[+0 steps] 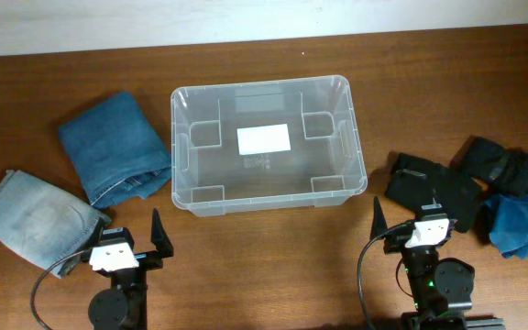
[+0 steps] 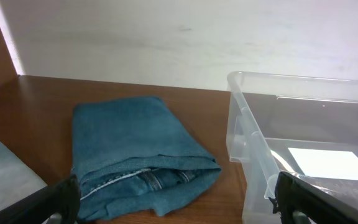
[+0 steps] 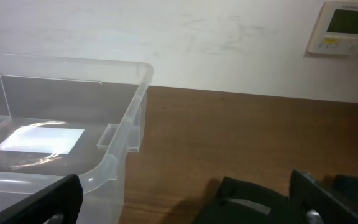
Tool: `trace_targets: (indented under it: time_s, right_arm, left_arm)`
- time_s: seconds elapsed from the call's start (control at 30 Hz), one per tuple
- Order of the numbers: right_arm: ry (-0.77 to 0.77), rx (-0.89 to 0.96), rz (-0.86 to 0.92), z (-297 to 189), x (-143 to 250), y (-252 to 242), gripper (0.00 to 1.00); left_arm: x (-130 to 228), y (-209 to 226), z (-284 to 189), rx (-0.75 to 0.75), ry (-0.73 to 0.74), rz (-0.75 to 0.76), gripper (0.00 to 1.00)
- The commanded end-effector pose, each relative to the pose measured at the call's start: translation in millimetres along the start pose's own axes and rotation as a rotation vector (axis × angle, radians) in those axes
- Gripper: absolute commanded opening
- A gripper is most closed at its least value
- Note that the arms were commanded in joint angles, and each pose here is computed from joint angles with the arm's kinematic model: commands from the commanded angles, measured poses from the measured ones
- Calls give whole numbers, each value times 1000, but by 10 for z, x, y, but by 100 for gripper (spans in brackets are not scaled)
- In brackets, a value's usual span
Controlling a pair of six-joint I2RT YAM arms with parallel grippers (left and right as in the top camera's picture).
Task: Pack container
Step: 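Move both grippers forward toward the clothes on each side, then grasp the black folded garment with the right gripper and lift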
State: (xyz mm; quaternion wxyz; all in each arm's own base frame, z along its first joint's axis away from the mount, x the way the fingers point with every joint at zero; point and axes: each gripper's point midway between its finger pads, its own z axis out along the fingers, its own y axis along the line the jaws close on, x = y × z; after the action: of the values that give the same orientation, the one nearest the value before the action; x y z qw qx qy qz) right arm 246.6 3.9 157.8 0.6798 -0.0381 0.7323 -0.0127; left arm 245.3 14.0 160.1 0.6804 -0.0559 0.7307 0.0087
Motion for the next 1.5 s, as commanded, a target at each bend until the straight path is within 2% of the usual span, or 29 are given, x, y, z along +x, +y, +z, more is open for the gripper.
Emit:
trace_targets:
  time_s: [0.0, 0.07, 0.17, 0.3, 0.47, 0.77, 0.9, 1.0, 1.13, 1.2, 1.33, 1.47]
  right_arm:
    - [0, 1, 5, -2, 13, -3, 98]
    - [-2, 2, 6, -6, -9, -5, 99]
    - [16, 2, 125, -58, -132, -13, 98]
    - [142, 19, 197, -156, -320, -45, 98]
    - [339, 27, 204, -135, -550, -71, 98]
    - [734, 55, 247, 66, -660, -127, 99]
    - [731, 270, 576, 17, -616, -494, 99]
    - [725, 352, 731, -86, -521, -743, 99]
    - [758, 521, 937, -384, -29, -1108, 99]
    - [776, 563, 978, -472, 183, -1168, 99]
    - [735, 490, 1120, -478, 764, -1145, 99]
    - [641, 400, 1131, -300, 994, -1170, 98]
  left_arm:
    - [2, 7, -1, -5, -6, 12, 99]
    - [-7, 0, -3, -1, -8, 11, 99]
    - [-157, -36, -51, 17, -6, -13, 99]
    - [-512, -26, -117, -5, 73, -6, 99]
    - [-800, -16, 106, -49, 235, 20, 99]
    - [-674, -71, 644, -75, 624, 67, 99]
    - [-567, -82, 810, -80, 692, 76, 99]
    - [-532, -80, 832, -82, 702, 77, 99]
    - [-543, -81, 844, -82, 696, 77, 99]
    - [-551, -84, 850, -81, 692, 75, 99]
    - [-550, -84, 850, -81, 693, 75, 99]
    - [-549, -85, 850, -80, 693, 75, 99]
